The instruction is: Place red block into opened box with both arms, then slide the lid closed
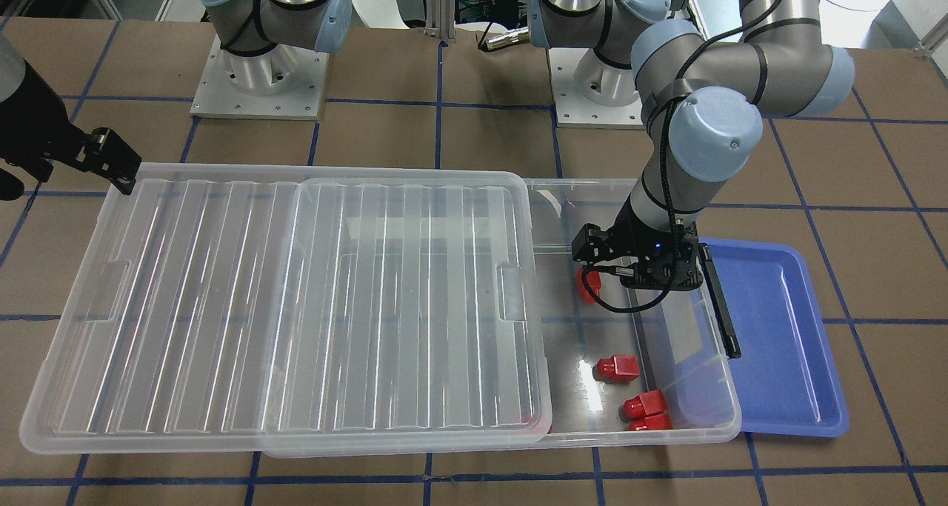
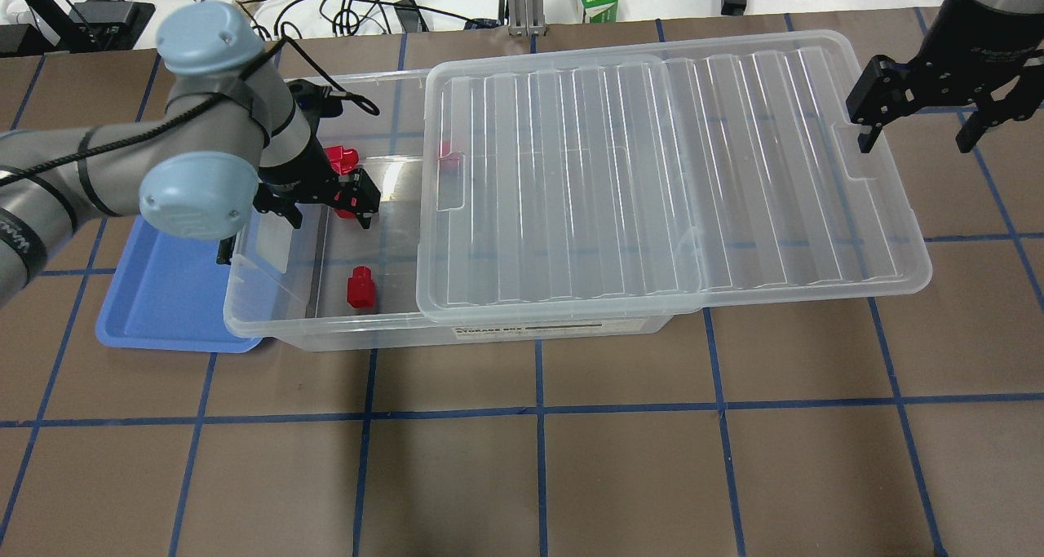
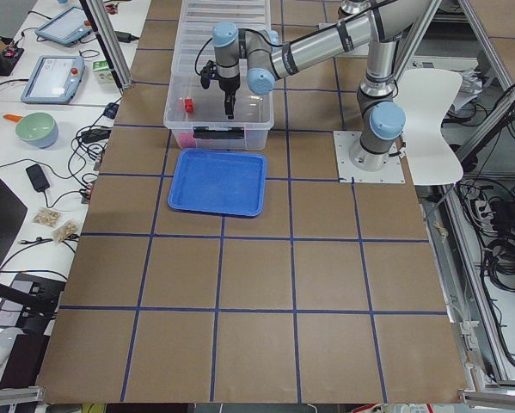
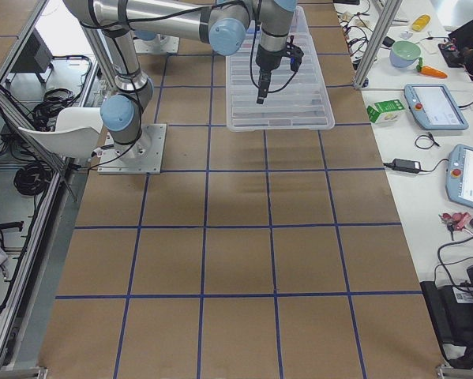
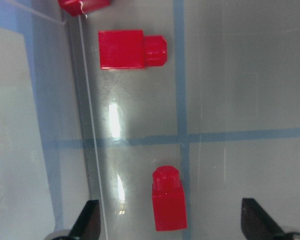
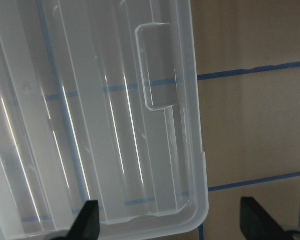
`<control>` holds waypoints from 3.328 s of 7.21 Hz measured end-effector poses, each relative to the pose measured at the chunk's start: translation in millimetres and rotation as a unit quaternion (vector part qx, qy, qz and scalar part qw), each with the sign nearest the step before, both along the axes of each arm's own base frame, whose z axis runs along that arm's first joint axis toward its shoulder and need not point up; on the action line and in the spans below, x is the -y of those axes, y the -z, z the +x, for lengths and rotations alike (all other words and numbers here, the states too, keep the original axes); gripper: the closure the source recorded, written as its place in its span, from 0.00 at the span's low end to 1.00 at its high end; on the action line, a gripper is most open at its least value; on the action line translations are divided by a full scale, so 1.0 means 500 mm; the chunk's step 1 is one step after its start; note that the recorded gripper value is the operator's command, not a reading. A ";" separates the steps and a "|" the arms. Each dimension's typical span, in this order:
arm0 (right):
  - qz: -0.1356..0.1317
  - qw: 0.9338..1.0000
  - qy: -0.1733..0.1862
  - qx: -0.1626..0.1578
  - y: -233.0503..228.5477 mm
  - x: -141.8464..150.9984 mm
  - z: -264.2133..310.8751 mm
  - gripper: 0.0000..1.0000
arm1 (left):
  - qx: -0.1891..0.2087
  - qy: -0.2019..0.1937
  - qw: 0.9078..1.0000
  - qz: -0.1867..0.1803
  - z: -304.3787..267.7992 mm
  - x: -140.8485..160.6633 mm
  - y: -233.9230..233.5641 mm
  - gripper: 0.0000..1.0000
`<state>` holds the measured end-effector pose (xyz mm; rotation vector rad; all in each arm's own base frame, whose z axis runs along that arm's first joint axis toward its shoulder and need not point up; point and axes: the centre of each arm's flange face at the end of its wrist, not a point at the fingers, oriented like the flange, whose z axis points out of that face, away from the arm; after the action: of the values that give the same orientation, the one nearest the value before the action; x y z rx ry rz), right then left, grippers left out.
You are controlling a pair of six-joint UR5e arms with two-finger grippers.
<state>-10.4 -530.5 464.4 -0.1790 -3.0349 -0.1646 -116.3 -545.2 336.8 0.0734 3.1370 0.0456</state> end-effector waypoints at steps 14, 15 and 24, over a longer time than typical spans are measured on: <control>0.032 0.996 -0.075 -0.025 0.211 0.110 -0.178 0.00 | 0.003 0.003 1.000 -0.026 -0.004 -0.093 -0.287 0.00; 0.034 0.996 -0.073 -0.023 0.217 0.108 -0.177 0.00 | 0.003 0.002 1.000 -0.022 -0.003 -0.092 -0.283 0.00; 0.039 0.995 -0.088 0.002 0.231 0.105 -0.108 0.00 | 0.005 0.003 1.000 -0.022 -0.001 -0.094 -0.285 0.00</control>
<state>-64.3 -583.1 349.0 0.0954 -3.0222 -0.2679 -116.9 -498.1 479.1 0.0808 3.1252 -0.0240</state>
